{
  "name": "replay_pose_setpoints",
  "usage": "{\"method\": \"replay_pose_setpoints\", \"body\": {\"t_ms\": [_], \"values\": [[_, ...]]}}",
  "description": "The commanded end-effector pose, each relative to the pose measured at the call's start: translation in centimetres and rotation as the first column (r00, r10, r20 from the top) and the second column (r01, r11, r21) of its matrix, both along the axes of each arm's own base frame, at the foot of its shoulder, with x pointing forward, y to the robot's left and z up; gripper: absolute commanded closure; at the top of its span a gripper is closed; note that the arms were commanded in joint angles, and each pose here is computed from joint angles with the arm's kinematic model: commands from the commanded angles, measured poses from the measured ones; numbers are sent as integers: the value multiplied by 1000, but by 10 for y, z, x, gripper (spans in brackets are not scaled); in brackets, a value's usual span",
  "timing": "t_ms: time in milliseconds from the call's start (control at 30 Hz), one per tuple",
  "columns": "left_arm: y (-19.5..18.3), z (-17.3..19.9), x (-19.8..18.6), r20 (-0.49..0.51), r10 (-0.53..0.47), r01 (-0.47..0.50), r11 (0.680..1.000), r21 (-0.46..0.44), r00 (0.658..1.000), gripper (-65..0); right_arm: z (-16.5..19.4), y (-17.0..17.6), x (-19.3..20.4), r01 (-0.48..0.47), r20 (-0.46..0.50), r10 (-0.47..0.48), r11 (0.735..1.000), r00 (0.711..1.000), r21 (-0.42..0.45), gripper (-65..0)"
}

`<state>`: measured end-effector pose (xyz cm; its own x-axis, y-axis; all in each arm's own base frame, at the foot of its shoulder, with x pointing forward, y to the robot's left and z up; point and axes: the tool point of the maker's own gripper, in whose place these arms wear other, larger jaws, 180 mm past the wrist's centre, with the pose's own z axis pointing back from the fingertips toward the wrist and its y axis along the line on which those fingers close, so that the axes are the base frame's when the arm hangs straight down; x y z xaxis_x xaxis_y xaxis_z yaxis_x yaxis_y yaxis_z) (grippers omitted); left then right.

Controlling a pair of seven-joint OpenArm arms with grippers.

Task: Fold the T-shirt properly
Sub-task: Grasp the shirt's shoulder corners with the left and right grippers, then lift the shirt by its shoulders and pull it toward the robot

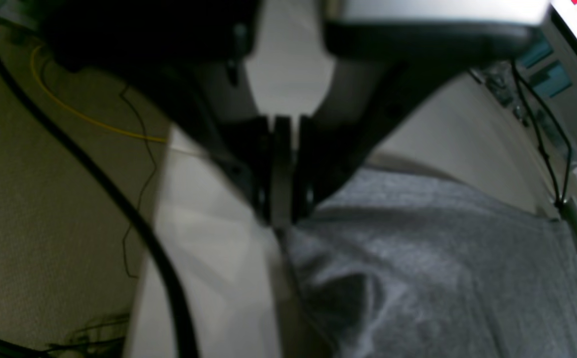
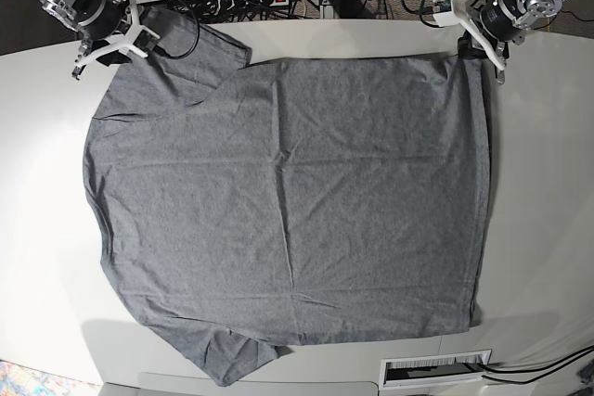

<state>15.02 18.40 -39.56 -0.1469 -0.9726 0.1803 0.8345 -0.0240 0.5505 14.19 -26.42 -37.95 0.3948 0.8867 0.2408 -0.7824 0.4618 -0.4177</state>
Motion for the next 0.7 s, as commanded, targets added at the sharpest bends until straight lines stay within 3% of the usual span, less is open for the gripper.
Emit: {"method": "replay_pose_setpoints", "body": {"t_ms": [0,167,300,667], "values": [[0,7,5,24,-10,10,1000,-3,1000,0,4,-1,5,-6,21,6,1000,1000,3,-218],[0,7,5,24,-11,11,1000,-3,1000,0,3,1,6,7,19,-8,999,1000,36,-203],[0,7,5,24,-11,11,1000,-4,1000,0,3,3,7,13,21,-14,999,1000,51,0],[-2,9,-1,17,-5,5,1000,2,1000,0,21,11,5,-1,22,1,1000,1000,-13,0]]}}
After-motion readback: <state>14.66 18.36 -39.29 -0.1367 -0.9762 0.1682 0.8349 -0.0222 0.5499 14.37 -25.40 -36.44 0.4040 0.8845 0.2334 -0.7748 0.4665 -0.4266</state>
